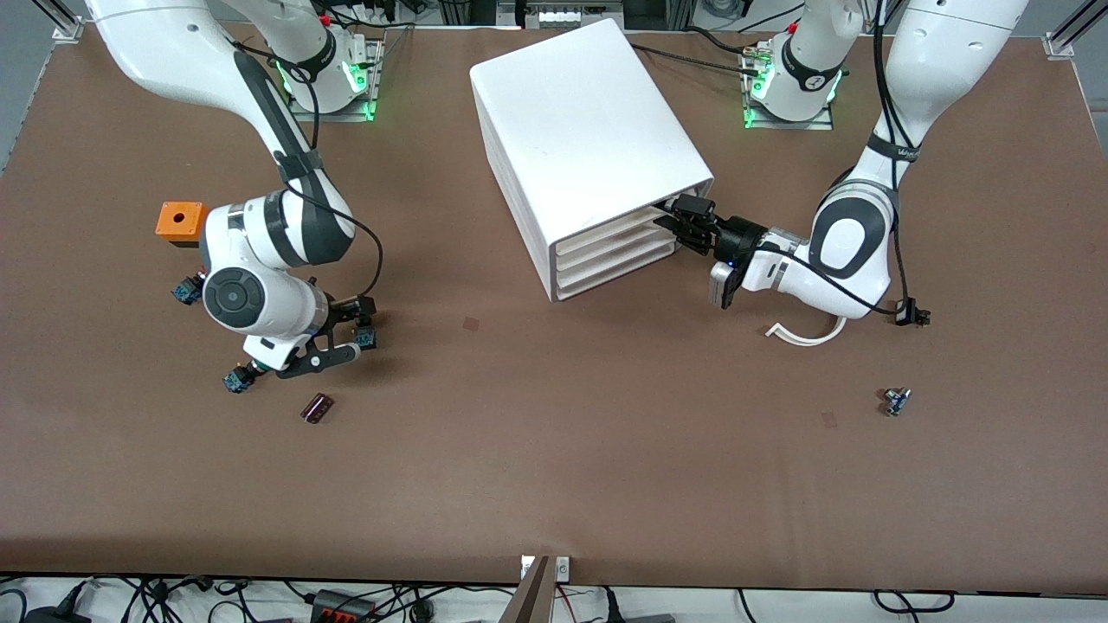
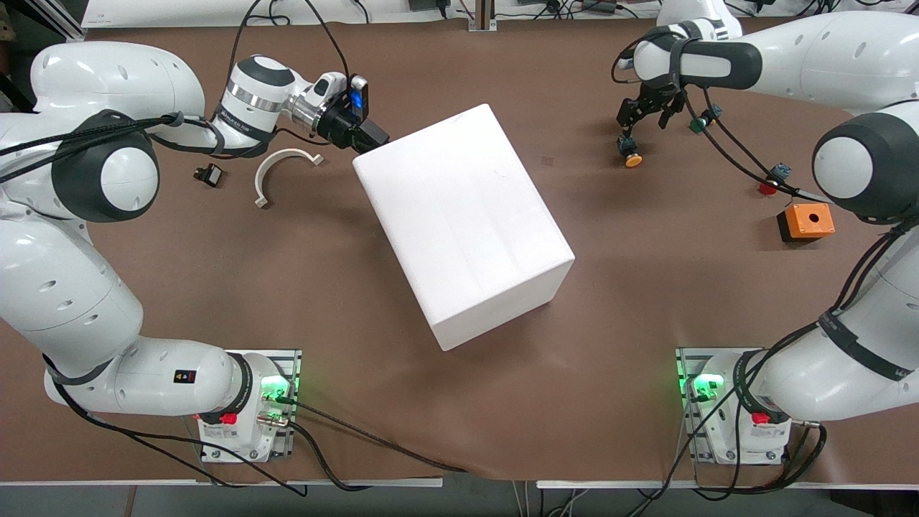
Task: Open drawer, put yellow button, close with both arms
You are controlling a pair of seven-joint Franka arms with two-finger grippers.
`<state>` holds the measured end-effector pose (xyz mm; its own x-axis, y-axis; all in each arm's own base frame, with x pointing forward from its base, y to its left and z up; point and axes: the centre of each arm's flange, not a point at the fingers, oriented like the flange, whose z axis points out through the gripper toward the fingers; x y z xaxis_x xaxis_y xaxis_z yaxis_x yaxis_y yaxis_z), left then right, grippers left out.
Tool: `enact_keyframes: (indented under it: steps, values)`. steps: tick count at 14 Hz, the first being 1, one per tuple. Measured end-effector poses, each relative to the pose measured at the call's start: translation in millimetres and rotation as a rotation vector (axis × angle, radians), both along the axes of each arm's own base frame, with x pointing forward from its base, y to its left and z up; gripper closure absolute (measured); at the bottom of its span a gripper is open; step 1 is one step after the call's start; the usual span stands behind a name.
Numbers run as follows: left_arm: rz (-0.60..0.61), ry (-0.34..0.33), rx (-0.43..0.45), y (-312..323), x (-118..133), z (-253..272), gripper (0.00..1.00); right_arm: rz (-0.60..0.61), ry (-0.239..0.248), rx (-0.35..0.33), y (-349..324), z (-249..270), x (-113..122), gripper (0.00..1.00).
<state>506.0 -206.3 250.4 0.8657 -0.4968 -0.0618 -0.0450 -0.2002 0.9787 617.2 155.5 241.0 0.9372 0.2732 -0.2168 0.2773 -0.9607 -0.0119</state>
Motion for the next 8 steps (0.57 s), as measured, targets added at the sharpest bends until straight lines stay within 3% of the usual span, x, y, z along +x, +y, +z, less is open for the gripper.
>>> enact_keyframes:
  steps: [3,8]
  values:
    - [-0.001,-0.009,-0.004,0,-1,-2,0.82,0.003,0.003,0.001,4,-24,0,0.0]
    - [0.005,-0.037,-0.028,5,9,-7,0.85,0.008,0.023,-0.003,8,-49,-4,0.0]
